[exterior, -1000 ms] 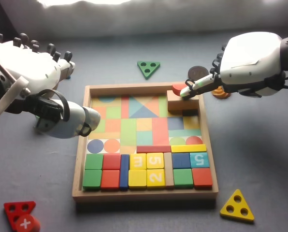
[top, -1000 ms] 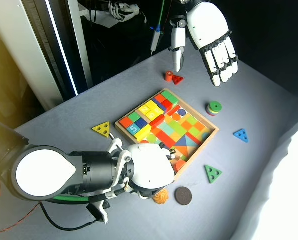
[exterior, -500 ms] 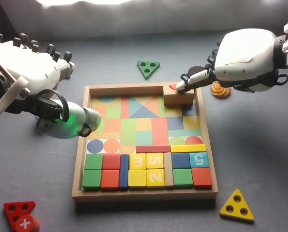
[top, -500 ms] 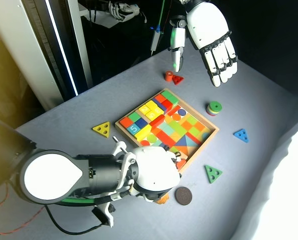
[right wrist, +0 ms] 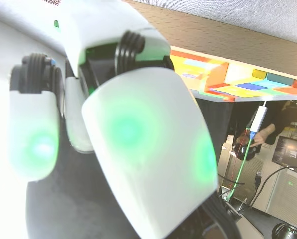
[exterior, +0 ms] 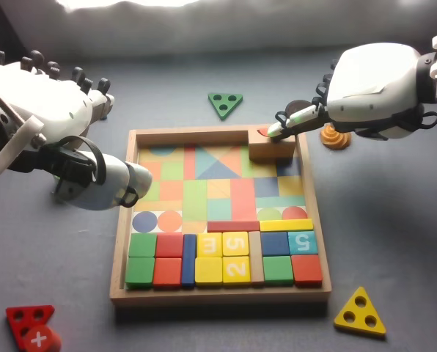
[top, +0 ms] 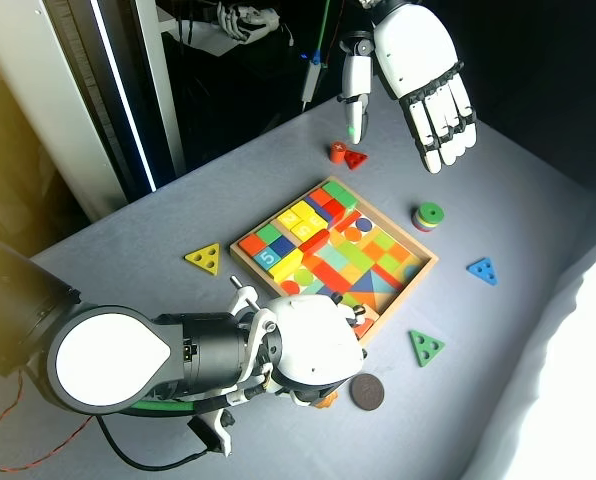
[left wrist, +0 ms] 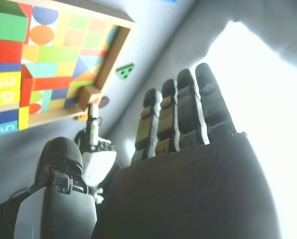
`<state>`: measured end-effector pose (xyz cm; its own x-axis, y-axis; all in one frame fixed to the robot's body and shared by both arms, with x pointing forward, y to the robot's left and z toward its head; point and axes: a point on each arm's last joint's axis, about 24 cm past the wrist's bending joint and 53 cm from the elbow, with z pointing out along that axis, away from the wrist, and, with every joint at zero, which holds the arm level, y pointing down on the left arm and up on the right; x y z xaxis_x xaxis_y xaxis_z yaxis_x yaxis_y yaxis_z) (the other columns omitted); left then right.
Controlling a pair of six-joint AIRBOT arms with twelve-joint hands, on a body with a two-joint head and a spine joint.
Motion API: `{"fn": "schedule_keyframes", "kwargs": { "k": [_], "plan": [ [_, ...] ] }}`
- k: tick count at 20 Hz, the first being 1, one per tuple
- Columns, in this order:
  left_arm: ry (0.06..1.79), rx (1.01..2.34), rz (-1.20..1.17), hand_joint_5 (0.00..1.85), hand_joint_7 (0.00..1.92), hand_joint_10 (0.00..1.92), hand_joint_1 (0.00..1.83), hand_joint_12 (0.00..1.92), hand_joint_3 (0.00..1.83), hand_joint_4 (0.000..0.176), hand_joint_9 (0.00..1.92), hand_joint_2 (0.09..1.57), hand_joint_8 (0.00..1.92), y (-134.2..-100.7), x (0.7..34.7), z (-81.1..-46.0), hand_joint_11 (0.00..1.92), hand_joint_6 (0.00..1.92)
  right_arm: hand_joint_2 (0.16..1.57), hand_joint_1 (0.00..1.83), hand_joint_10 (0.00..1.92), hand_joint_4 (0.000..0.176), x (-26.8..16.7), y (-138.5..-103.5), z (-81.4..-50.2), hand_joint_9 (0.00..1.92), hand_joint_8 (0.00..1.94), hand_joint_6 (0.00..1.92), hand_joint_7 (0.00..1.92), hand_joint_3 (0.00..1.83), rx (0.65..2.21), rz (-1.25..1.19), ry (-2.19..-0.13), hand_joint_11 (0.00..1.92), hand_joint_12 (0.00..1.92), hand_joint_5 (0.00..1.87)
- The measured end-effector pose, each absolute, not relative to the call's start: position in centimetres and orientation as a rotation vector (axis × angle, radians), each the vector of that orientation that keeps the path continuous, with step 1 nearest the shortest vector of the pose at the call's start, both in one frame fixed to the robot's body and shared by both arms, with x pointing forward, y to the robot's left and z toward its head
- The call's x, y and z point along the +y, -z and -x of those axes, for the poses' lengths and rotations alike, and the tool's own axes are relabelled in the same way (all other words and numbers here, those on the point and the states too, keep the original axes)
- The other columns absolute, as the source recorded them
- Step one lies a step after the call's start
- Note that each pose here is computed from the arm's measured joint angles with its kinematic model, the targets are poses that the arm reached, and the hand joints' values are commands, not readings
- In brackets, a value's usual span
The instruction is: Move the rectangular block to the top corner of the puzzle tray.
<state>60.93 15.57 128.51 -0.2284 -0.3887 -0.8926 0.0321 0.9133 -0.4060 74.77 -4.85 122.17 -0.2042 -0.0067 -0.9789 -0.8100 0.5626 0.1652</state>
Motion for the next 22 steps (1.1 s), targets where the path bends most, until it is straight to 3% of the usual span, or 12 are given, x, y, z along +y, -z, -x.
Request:
{"fn": "schedule_keyframes", "kwargs": {
  "k": [7,16,22],
  "plan": [
    [0.398,1.765,0.270,0.08,0.08,0.01,0.00,0.20,0.00,0.000,0.08,1.21,0.01,-128.5,15.6,-60.9,0.00,0.00,0.90,1.80,1.92,0.000,-5.6,-122.2,-74.9,1.74,1.94,0.00,1.51,0.64,1.624,0.698,-0.839,1.85,1.92,0.43],
    [0.398,1.765,0.270,0.07,0.08,0.00,0.00,0.17,0.00,0.000,0.08,1.20,0.00,-128.5,15.6,-60.9,0.00,0.00,0.92,1.81,1.92,0.000,-5.2,-124.2,-75.2,1.73,1.94,0.00,1.49,0.57,1.578,0.735,-0.803,1.84,1.92,0.44],
    [0.397,1.765,0.270,0.07,0.08,0.00,0.00,0.20,0.00,0.000,0.09,1.19,0.00,-128.5,15.6,-60.9,0.00,0.00,0.89,1.83,1.92,0.000,-4.4,-126.1,-75.5,1.74,1.94,0.00,1.53,0.66,1.533,0.771,-0.759,1.85,1.92,0.38]
  ]
}}
